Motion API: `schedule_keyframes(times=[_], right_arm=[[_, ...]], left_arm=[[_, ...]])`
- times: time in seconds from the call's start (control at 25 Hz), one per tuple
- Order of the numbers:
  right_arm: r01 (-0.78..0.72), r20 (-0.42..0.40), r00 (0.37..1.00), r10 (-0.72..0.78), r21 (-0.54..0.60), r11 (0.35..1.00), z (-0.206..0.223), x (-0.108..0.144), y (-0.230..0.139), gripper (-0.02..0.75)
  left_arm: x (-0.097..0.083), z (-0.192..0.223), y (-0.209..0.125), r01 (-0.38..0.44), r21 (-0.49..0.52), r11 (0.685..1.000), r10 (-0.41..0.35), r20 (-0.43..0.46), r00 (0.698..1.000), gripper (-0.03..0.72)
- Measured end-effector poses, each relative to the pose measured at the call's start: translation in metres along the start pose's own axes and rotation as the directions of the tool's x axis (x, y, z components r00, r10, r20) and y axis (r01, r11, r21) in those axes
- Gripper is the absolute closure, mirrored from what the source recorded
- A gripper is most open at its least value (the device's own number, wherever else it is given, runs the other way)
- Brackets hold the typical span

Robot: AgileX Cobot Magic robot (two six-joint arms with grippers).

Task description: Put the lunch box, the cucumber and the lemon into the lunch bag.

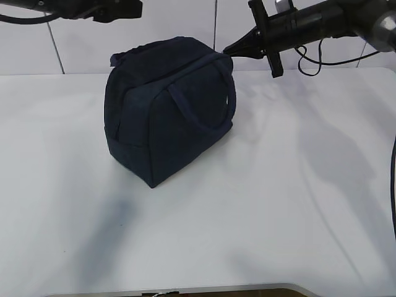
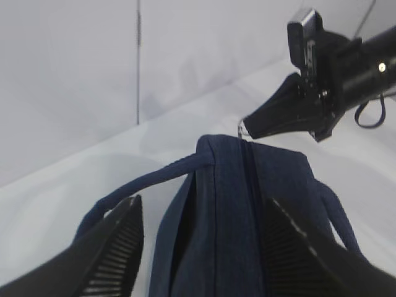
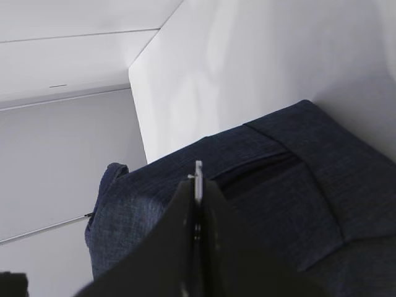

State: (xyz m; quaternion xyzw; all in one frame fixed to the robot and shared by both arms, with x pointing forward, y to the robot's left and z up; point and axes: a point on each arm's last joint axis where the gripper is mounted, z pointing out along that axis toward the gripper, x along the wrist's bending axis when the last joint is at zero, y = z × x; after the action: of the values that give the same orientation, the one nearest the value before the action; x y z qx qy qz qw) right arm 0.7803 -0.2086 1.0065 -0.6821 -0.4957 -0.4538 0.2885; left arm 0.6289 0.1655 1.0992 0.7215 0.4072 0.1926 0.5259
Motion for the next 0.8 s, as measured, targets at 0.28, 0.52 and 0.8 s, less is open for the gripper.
schedule_keyframes(times=[0.28, 0.52, 0.8], right_arm=[[0.012, 0.000, 1.000, -0.012, 0.000, 1.000, 0.000, 0.000, 0.000, 0.733], [0.018, 0.000, 1.000, -0.018, 0.000, 1.000, 0.000, 0.000, 0.000, 0.733], [0.030, 0.005, 1.000, -0.030, -0.001, 1.000, 0.000, 0.000, 0.000, 0.733]], left_arm=[[0.011, 0.037, 0.014, -0.015, 0.107, 0.994, 0.007, 0.078, 0.997, 0.243], [0.021, 0.065, 0.018, -0.004, 0.189, 0.982, -0.019, 0.119, 0.993, 0.243], [0.028, 0.095, 0.002, -0.005, 0.295, 0.955, -0.038, 0.138, 0.990, 0.239]])
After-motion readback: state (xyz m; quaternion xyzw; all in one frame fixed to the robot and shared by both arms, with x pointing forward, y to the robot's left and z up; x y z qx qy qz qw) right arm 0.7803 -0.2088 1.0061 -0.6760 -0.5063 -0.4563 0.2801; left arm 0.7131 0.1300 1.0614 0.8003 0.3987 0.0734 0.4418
